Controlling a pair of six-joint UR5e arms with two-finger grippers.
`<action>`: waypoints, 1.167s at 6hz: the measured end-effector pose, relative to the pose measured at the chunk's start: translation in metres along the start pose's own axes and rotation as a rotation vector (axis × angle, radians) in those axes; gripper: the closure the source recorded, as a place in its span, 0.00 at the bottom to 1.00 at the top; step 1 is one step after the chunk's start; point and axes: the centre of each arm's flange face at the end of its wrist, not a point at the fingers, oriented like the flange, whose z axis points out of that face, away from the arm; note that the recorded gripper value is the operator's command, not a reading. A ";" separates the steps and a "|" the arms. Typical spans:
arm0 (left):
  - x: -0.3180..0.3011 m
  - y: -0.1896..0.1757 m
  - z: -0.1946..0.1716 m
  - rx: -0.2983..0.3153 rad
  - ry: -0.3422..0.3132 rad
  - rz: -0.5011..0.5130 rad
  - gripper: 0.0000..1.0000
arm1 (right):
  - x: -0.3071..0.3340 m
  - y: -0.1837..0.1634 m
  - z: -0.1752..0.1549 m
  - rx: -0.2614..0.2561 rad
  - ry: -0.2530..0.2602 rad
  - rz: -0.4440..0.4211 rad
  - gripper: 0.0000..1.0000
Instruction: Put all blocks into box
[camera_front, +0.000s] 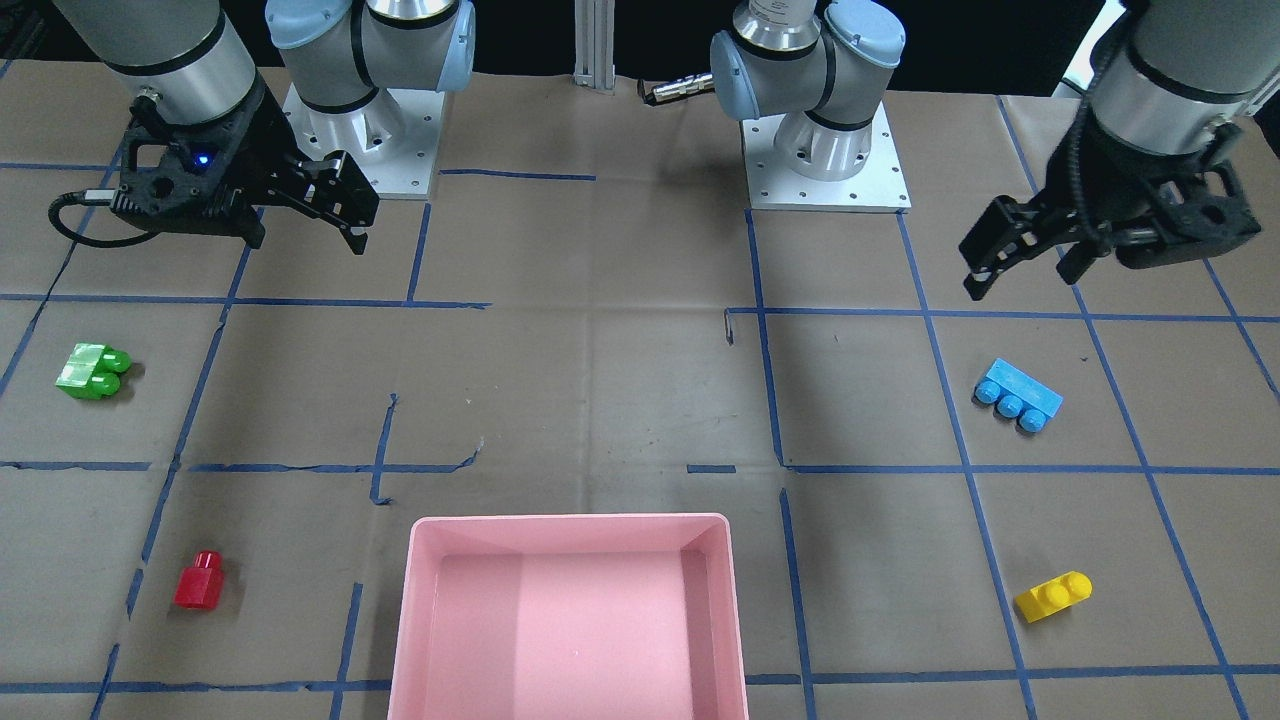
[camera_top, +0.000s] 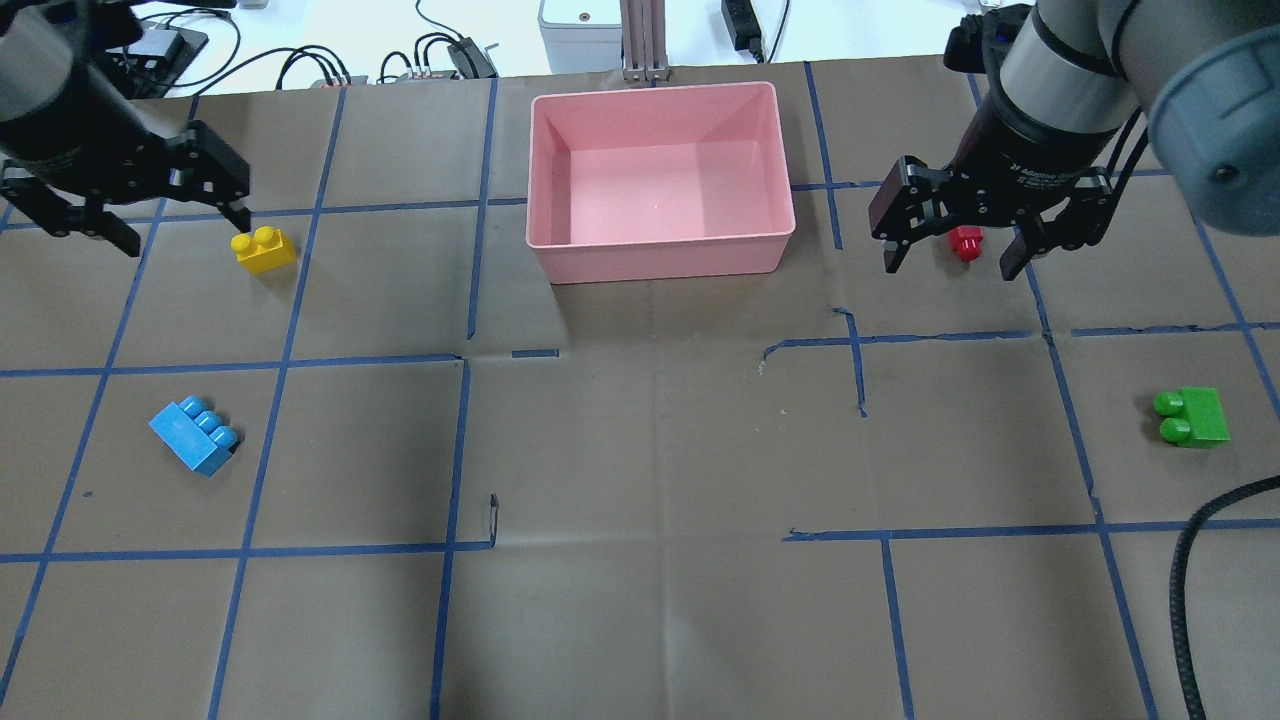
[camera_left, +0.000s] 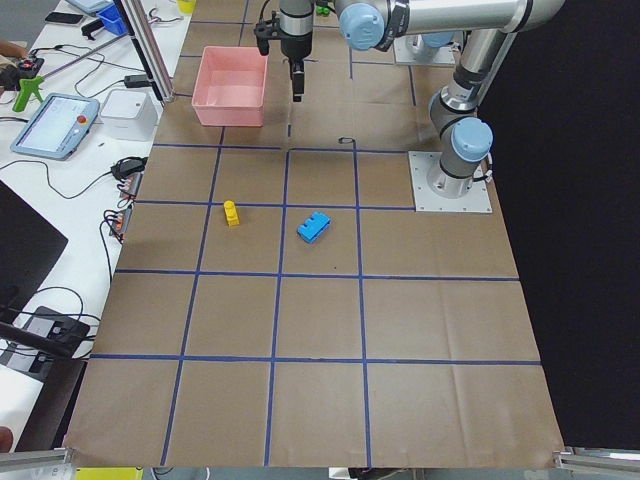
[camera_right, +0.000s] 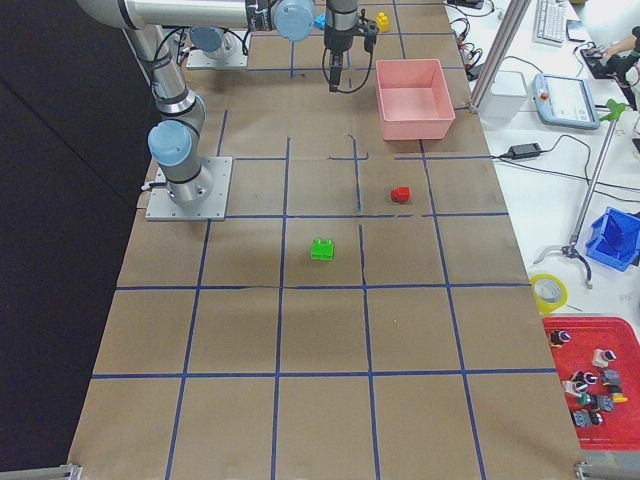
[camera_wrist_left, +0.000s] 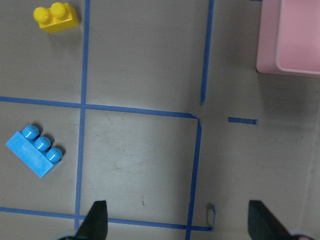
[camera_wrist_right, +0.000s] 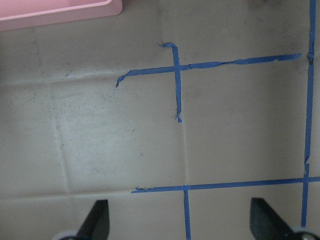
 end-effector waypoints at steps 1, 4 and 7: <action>-0.058 -0.009 0.005 -0.008 -0.006 -0.115 0.00 | 0.014 -0.006 -0.002 0.011 0.000 0.013 0.00; -0.164 0.000 0.027 -0.030 -0.008 -0.494 0.00 | 0.166 -0.046 -0.003 0.097 0.021 -0.180 0.00; -0.174 0.016 0.074 -0.079 -0.010 -0.717 0.00 | 0.282 -0.044 0.071 0.168 0.070 -0.176 0.00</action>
